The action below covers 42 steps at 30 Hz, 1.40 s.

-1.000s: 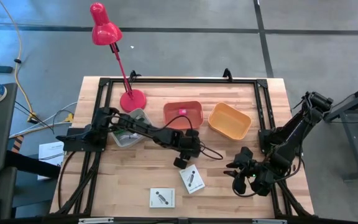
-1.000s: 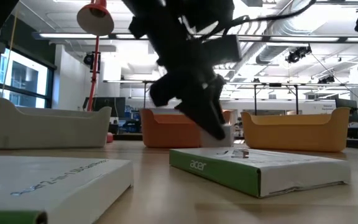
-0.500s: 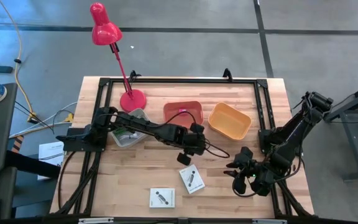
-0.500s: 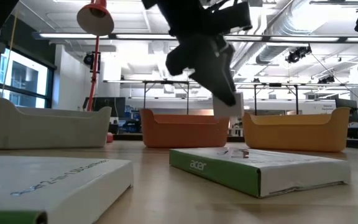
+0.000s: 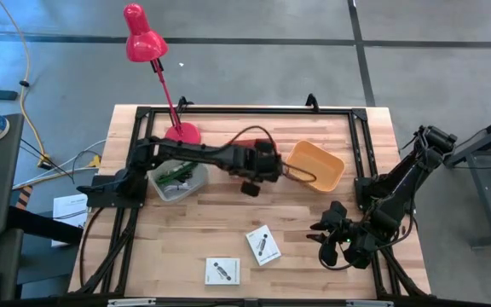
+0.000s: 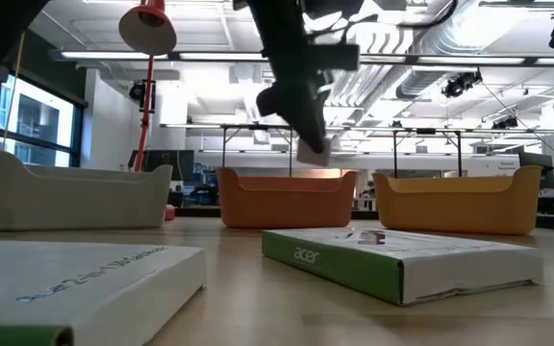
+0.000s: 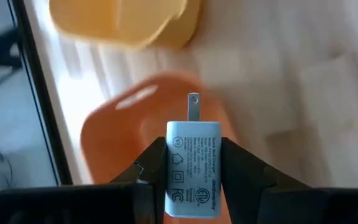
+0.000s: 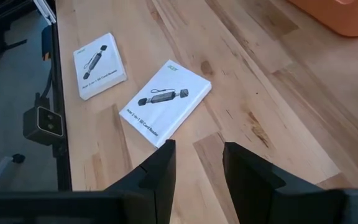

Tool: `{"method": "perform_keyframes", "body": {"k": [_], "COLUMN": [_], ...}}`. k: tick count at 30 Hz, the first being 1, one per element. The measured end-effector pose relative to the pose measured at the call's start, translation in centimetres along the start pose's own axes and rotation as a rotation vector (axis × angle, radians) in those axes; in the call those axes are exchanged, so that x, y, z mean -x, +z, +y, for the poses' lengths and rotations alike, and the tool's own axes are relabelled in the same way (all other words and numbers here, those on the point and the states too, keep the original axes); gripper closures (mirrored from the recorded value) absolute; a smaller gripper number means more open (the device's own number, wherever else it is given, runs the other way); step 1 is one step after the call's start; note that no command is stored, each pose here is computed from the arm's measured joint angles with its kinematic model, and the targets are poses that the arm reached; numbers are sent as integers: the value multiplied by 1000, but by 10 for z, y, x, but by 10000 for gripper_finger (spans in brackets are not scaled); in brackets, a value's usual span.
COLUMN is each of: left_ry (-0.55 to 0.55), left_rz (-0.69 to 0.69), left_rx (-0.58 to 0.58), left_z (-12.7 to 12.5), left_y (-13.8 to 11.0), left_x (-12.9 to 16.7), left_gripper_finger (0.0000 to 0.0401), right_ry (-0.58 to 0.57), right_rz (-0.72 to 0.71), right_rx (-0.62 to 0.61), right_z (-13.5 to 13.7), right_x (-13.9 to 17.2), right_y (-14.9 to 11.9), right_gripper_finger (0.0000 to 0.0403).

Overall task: Pick and place items into bin
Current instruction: Put the white charger adapter into the orange bin, then put the right white box into the yellow bin

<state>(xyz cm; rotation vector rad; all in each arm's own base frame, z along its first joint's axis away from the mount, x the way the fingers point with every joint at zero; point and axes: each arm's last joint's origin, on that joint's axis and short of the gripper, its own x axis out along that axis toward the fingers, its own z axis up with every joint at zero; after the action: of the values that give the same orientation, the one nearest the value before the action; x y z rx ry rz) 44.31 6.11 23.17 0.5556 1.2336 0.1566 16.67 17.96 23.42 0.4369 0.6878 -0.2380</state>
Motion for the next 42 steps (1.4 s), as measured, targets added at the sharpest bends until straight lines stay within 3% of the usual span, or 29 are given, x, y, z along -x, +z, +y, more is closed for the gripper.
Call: {"method": "perform_keyframes", "body": {"k": [15, 22, 35, 42], "left_ry": [-33, -114, -116, -170], "left_rz": [82, 39, 37, 6], "left_rx": [150, 172, 154, 169], "left_z": [62, 67, 66, 65], "left_y": [-48, -52, -52, -51], "left_x": [-32, -34, -34, -34], "left_gripper_finger": [305, 298, 191, 172], "right_ry": [1, 2, 1, -4], "right_rz": [2, 2, 2, 6], "right_rx": [-7, -8, -7, 0], "right_z": [0, 0, 0, -1], "right_x": [0, 0, 0, 0], "right_y": [0, 0, 0, 0], "right_gripper_finger": [279, 279, 279, 279]}}
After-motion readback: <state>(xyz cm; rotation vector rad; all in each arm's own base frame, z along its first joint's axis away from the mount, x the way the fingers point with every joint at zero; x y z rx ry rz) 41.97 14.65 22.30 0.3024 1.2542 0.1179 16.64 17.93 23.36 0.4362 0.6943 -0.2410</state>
